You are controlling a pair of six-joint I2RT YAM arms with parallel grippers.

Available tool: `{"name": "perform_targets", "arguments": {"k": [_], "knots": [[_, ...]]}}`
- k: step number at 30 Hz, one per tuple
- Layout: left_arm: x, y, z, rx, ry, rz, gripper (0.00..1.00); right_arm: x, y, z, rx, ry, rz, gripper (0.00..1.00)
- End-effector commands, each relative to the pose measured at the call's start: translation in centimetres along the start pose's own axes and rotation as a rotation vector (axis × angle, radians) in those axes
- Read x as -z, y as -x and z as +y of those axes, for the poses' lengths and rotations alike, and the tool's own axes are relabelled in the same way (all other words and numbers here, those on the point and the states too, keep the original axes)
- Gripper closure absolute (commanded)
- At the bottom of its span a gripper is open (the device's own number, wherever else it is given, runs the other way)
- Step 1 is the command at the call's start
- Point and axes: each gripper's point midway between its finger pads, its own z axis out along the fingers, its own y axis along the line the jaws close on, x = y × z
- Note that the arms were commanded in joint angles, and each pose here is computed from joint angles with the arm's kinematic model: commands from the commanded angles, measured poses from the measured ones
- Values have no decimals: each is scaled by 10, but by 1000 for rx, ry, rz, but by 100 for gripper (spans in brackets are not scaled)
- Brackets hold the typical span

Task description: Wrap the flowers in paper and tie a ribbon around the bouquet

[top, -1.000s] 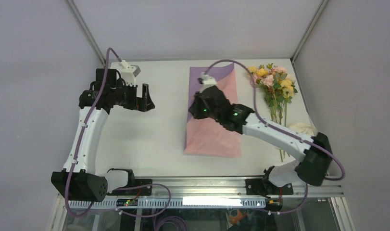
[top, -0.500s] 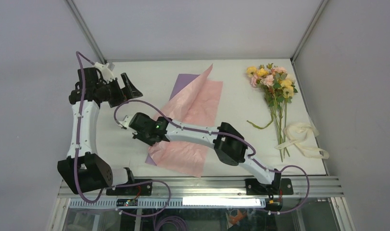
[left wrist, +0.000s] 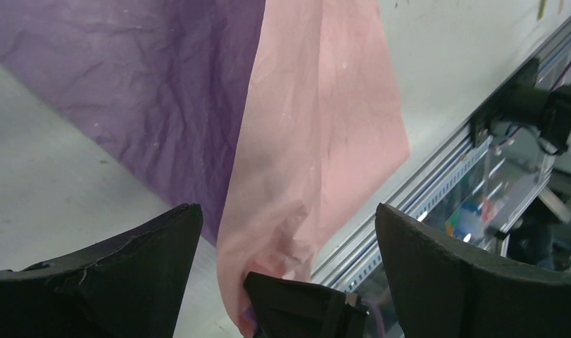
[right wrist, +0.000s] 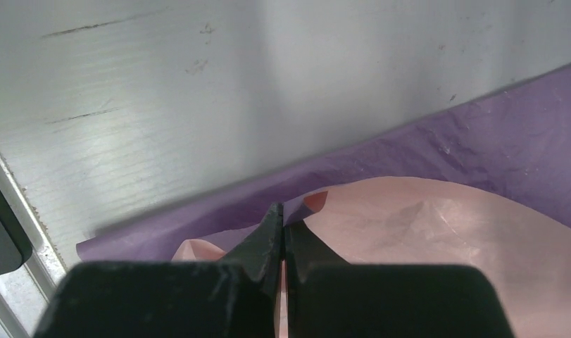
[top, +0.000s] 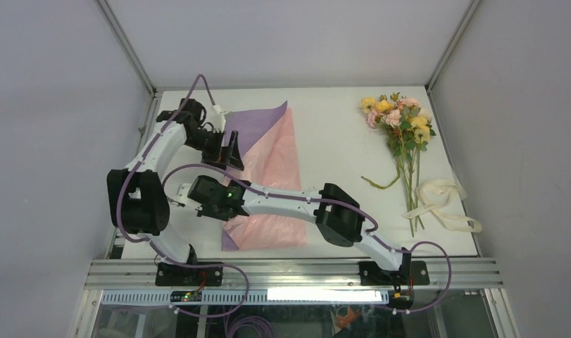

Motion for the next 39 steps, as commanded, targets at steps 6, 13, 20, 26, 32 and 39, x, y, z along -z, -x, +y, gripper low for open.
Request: {"name": "perform_targets", "arguments": {"k": [6, 13, 20, 26, 32, 39], "knots": [[-31, 9, 18, -159, 36, 118, 1, 43, 34, -21, -4, -66, -128, 100], [-44, -5, -9, -184, -69, 171, 33, 44, 33, -22, -2, -76, -133, 100], [-35, -2, -18, -183, -65, 193, 100, 56, 31, -33, -23, -134, -132, 83], [3, 35, 0, -123, 100, 52, 100, 138, 43, -60, -168, -158, -228, 26], [40, 39, 10, -152, 183, -67, 100, 217, -16, -112, -698, 132, -383, 21], [49, 25, 1, -212, 185, -93, 100, 154, -188, -230, -1422, -87, -152, 20]]}}
